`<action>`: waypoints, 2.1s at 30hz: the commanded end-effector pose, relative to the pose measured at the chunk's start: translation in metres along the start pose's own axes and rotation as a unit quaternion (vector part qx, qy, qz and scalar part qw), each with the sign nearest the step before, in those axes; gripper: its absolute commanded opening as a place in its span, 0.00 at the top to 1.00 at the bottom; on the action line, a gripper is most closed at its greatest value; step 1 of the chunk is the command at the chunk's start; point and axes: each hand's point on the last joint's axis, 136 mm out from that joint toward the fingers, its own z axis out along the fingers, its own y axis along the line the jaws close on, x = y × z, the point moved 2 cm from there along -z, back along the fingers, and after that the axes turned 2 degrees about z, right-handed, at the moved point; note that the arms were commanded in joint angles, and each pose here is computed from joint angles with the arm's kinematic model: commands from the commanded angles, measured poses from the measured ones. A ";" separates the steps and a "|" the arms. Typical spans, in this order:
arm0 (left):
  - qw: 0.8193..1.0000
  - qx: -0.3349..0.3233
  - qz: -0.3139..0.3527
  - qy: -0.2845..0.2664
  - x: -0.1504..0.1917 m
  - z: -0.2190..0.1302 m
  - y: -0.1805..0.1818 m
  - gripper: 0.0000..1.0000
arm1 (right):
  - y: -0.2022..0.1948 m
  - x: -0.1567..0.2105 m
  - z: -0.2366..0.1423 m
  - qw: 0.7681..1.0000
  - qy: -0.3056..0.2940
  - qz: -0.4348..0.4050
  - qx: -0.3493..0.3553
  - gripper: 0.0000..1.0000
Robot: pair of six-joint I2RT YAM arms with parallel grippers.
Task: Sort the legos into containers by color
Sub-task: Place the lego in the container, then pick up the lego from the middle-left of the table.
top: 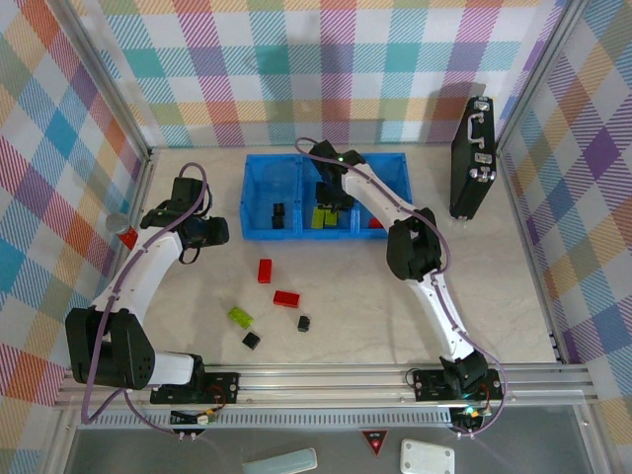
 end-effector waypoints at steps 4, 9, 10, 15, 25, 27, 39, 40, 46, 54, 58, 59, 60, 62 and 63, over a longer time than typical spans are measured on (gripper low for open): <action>1.000 -0.008 0.005 -0.010 -0.004 -0.009 0.005 0.49 | 0.006 0.009 -0.034 1.000 0.007 0.004 -0.015 0.61; 1.000 -0.010 0.005 -0.010 -0.004 -0.009 0.006 0.49 | 0.006 0.013 -0.038 1.000 0.017 0.005 -0.017 0.54; 1.000 -0.009 0.005 -0.011 -0.004 -0.010 0.006 0.49 | 0.006 0.013 -0.040 1.000 0.016 0.005 -0.017 0.53; 1.000 -0.009 0.005 -0.008 -0.004 -0.009 0.005 0.49 | 0.007 0.010 -0.058 1.000 0.005 0.003 -0.026 0.52; 1.000 0.009 0.000 0.008 0.001 -0.003 0.000 0.49 | 0.007 0.019 -0.097 0.999 -0.006 -0.016 -0.041 0.52; 1.000 0.018 -0.006 0.017 0.003 0.000 -0.003 0.49 | 0.006 0.024 -0.103 0.999 -0.004 -0.021 -0.043 0.51; 0.994 0.069 -0.019 0.077 0.013 0.009 -0.033 0.47 | -0.017 0.068 -0.122 0.998 0.017 -0.035 -0.053 0.51; 0.994 0.068 -0.015 0.082 0.015 0.009 -0.036 0.47 | -0.020 0.073 -0.121 0.998 0.020 -0.035 -0.052 0.52; 0.992 0.070 0.000 0.101 0.031 0.013 -0.058 0.47 | -0.036 0.100 -0.120 0.997 0.034 -0.038 -0.049 0.52; 0.991 0.064 -0.011 0.115 0.056 0.017 -0.066 0.47 | -0.028 0.147 -0.120 0.992 0.063 -0.090 -0.066 0.51; 0.990 0.061 -0.018 0.123 0.070 0.016 -0.062 0.47 | -0.011 0.177 -0.117 0.984 0.079 -0.142 -0.068 0.51; 0.990 0.059 -0.019 0.124 0.073 0.016 -0.062 0.47 | -0.010 0.182 -0.116 0.984 0.083 -0.145 -0.065 0.51; 0.990 0.058 -0.019 0.126 0.077 0.014 -0.063 0.47 | -0.009 0.187 -0.115 0.983 0.087 -0.147 -0.061 0.51; 0.990 0.059 -0.015 0.127 0.085 0.010 -0.067 0.47 | -0.008 0.195 -0.112 0.983 0.093 -0.147 -0.058 0.51; 0.990 0.058 -0.012 0.127 0.090 0.008 -0.070 0.47 | -0.008 0.199 -0.111 0.983 0.096 -0.145 -0.058 0.51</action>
